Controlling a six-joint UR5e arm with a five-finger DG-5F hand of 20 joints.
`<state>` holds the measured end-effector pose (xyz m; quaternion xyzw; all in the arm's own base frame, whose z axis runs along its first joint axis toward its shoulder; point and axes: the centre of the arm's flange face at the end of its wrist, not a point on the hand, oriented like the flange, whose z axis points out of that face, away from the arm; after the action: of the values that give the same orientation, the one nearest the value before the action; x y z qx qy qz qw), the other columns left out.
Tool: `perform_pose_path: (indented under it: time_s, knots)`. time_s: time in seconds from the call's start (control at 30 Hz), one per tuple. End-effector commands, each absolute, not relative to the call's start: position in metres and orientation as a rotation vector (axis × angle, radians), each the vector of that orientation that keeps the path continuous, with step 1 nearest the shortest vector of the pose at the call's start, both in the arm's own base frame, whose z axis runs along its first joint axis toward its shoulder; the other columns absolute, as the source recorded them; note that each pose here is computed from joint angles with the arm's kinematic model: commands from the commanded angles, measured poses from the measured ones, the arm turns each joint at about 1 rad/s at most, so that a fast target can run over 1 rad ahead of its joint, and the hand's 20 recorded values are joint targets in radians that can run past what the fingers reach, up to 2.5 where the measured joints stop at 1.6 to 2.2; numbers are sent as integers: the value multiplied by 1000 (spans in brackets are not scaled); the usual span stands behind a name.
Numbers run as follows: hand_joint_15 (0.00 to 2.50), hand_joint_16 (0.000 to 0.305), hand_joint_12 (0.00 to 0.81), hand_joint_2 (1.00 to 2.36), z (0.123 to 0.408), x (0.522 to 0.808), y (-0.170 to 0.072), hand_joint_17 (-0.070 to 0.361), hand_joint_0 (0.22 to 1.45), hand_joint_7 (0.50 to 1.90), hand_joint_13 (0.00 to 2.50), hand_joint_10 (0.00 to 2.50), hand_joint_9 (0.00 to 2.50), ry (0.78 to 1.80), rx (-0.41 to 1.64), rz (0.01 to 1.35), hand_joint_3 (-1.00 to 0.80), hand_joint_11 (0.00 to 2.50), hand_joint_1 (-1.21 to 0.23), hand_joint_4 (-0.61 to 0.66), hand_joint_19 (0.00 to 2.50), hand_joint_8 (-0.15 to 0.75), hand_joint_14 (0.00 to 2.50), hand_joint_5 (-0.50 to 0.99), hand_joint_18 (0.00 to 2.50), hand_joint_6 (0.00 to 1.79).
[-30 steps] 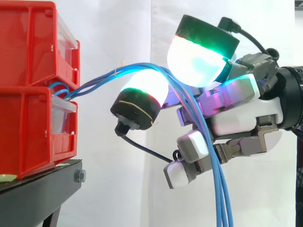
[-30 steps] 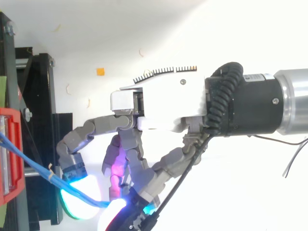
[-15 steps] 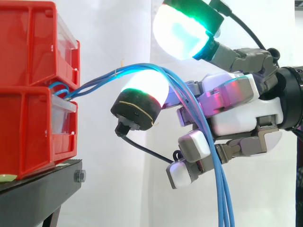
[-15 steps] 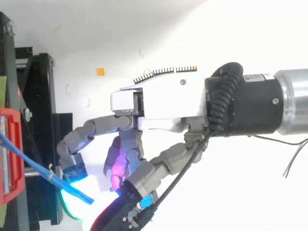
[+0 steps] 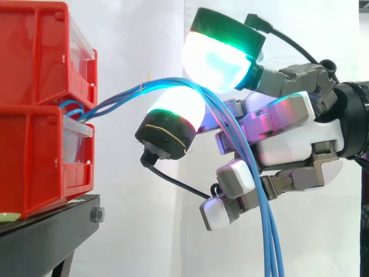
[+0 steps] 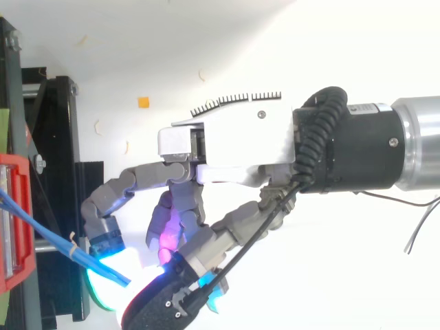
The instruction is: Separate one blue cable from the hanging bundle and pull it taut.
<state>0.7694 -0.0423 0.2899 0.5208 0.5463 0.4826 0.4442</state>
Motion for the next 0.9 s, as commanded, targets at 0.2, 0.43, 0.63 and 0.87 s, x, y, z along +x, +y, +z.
perform_pose_path:
  time_s: [0.2, 0.43, 0.63, 0.87]
  knots:
    - [382, 55, 247, 1014, 290, 769, -42, 124, 635, 1310, 1207, 5, 1821, 1352, 1292, 1194, -216, 134, -650, 74, 498, 114, 13, 136, 717, 503]
    - [335, 66, 284, 1006, 290, 770, -41, 148, 599, 1307, 1223, 4, 1808, 1353, 1291, 1195, -146, 80, -537, 93, 441, 145, 12, 133, 766, 504]
    - [336, 66, 285, 1006, 290, 770, -41, 148, 598, 1301, 1216, 1, 1809, 1353, 1291, 1195, -140, 79, -530, 95, 450, 147, 13, 133, 761, 504]
    - [327, 68, 294, 1004, 290, 770, -41, 153, 587, 1312, 1217, 1, 1794, 1352, 1290, 1196, -115, 76, -511, 92, 438, 153, 13, 132, 775, 504]
